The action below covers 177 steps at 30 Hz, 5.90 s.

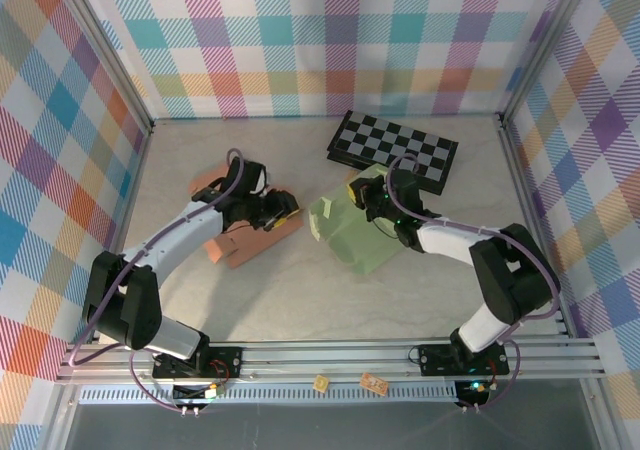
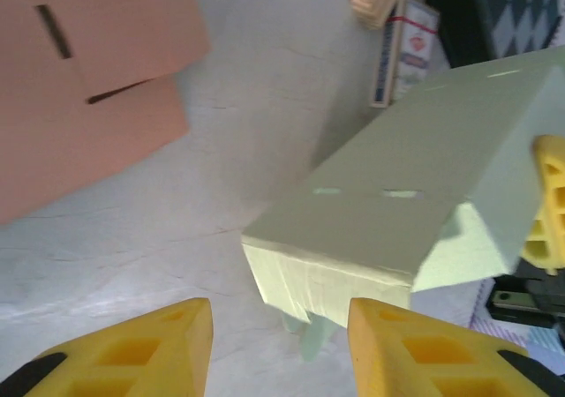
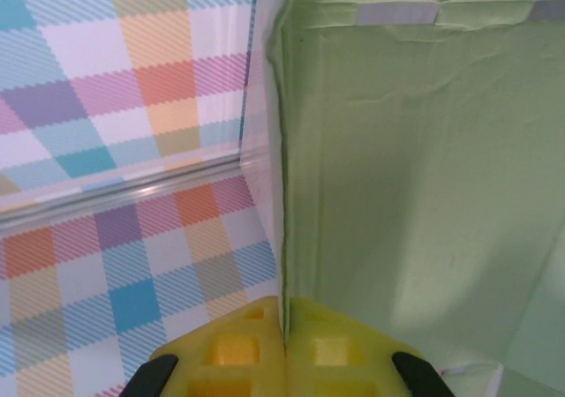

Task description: Fold the paper box

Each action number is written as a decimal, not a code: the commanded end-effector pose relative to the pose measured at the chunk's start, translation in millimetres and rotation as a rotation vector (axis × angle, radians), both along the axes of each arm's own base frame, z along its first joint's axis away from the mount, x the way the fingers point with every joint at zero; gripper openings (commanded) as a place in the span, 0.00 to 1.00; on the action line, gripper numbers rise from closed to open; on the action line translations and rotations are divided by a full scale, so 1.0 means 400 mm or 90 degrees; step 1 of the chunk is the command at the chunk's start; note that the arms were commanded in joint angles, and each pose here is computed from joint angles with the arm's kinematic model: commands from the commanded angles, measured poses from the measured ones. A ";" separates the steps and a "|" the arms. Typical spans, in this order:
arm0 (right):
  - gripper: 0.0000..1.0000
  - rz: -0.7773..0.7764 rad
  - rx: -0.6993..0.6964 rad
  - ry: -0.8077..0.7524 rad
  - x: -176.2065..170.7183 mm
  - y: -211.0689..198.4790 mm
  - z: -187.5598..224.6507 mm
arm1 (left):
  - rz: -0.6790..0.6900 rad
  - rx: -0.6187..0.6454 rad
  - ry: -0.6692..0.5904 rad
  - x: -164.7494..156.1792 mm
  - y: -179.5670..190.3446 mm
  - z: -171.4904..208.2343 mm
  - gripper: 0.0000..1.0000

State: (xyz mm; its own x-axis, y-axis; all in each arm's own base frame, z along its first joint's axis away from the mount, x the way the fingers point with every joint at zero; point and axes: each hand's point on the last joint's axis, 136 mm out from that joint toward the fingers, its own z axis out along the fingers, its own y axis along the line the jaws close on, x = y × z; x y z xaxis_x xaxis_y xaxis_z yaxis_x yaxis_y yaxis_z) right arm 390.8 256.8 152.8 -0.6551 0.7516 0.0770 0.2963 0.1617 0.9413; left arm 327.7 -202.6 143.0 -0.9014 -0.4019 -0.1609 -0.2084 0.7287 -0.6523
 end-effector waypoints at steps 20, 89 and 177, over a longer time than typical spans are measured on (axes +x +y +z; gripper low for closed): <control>0.00 0.096 0.010 -0.077 -0.103 0.008 -0.068 | -0.199 -0.022 -0.111 -0.075 -0.050 -0.060 0.35; 0.00 0.038 0.045 -0.054 -0.003 0.017 -0.023 | -0.274 0.080 -0.210 -0.057 -0.211 -0.082 0.40; 0.00 0.078 0.106 -0.122 -0.050 0.073 -0.077 | -0.289 0.196 -0.270 -0.042 -0.157 -0.134 0.43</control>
State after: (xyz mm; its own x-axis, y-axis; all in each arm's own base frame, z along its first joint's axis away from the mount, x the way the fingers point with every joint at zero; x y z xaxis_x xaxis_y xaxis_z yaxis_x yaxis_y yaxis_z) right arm 373.6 282.7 124.1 -0.7433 0.6675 0.0440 0.0748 0.0176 0.9970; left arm 297.4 -250.1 74.0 -0.8405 0.1148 -0.5295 0.3347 0.8785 -0.3408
